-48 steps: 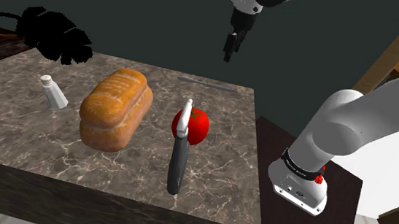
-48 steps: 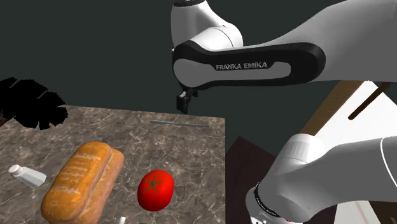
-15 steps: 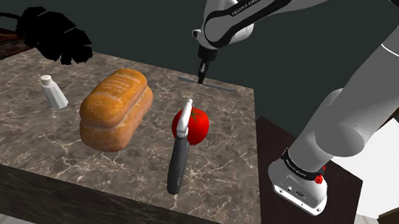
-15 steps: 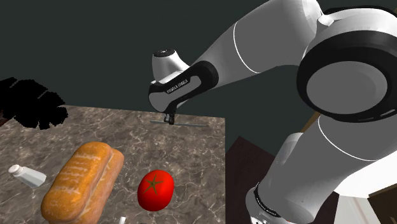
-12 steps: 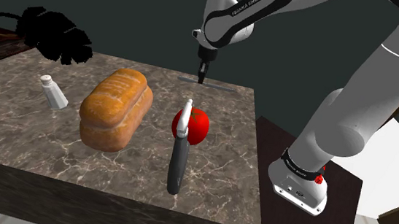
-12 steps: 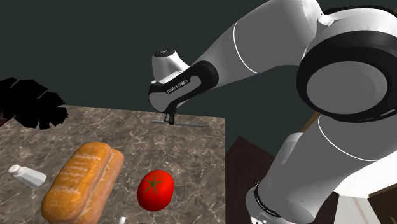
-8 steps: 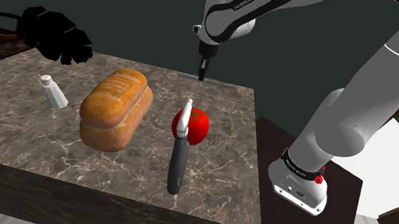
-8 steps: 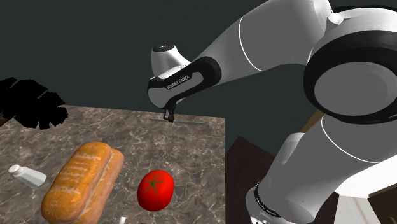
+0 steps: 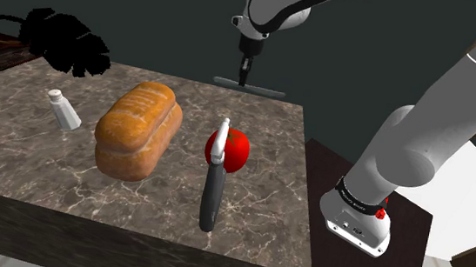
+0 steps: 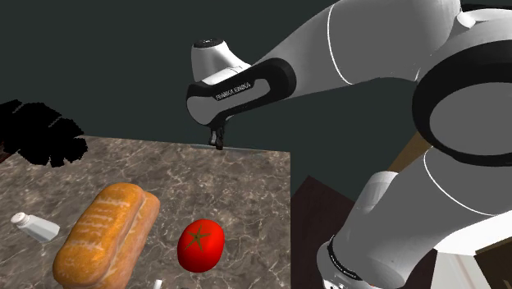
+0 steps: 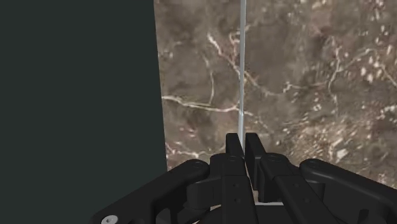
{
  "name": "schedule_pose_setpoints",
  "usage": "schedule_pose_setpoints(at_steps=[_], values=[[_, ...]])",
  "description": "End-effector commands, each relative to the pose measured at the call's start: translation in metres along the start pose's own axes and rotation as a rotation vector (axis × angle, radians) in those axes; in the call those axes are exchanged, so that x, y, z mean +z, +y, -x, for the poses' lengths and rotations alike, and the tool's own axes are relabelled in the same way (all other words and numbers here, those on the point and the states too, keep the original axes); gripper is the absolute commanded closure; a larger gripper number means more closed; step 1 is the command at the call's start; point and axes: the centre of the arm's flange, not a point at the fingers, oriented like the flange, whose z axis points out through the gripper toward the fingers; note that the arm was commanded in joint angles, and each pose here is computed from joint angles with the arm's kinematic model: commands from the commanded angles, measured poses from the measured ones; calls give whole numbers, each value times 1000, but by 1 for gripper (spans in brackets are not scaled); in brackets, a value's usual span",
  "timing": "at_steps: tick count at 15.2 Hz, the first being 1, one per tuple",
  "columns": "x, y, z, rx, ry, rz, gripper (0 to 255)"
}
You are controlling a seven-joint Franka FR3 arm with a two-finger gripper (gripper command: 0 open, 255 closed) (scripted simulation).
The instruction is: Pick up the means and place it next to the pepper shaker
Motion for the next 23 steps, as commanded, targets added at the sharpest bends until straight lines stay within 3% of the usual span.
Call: schedule_pose_setpoints(at_steps=[1,23], values=[[-10,-2,-1,0,0,0,255],[-126,-1,-7,0,0,0,255]])
